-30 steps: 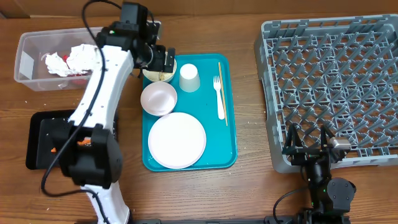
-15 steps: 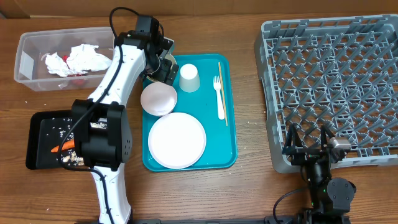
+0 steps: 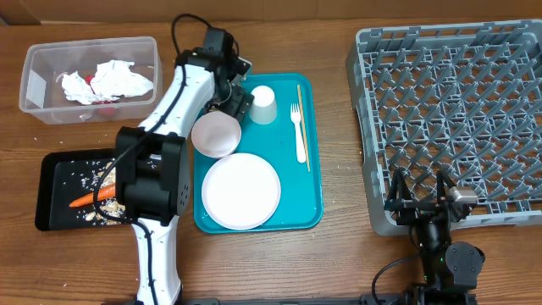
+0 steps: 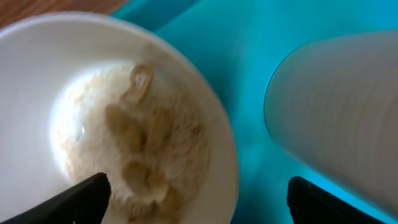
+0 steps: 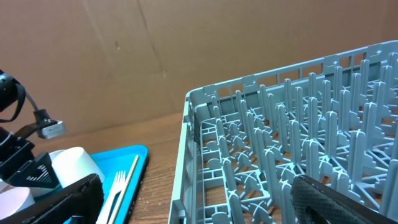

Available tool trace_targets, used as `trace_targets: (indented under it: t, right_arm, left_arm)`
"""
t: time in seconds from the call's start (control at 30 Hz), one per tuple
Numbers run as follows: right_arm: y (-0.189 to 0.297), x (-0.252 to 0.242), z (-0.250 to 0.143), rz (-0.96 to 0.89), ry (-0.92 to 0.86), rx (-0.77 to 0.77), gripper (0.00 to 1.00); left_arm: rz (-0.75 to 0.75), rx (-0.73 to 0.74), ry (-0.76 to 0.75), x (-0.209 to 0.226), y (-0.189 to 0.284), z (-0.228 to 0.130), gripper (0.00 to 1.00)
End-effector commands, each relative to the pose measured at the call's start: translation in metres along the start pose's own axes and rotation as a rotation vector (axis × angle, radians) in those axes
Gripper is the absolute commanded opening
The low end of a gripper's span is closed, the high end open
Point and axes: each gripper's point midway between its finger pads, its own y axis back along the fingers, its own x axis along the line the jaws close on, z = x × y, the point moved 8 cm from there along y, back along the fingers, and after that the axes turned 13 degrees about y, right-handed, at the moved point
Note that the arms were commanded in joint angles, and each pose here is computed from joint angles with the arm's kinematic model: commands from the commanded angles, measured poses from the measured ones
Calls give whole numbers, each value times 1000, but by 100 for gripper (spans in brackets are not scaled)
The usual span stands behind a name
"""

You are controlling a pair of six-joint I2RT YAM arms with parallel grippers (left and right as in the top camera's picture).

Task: Sort waste into correct bins and load items into the dishwasher rack
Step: 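Grasp the upper white bowl with the left gripper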

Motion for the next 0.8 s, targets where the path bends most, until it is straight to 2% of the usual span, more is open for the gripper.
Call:
trace_targets:
  t: [0.0,0.03,0.1,0.37,0.5,0.77]
  right_arm:
    - [0,-2,-3,-14,7,-1,100]
    - [0,-2,-3,-14,7,-1,100]
    - [0,-2,-3,-14,7,-1,100]
    - [0,-2,-3,-14,7,-1,100]
    - [0,-2,-3,-14,7,-1,100]
    - [0,-2,-2,-14,7,-2,100]
  left_arm:
    - [40,-24,-32,1,1,7,83]
    - [46,-24,-32,1,2,7,77]
    - [71,-22,-29,4,2,7,54]
    - [91,-35,32,6,5,10,15]
    - [88,-73,79,5,24,21,4]
    - [62,-124,271,2,109,45,4]
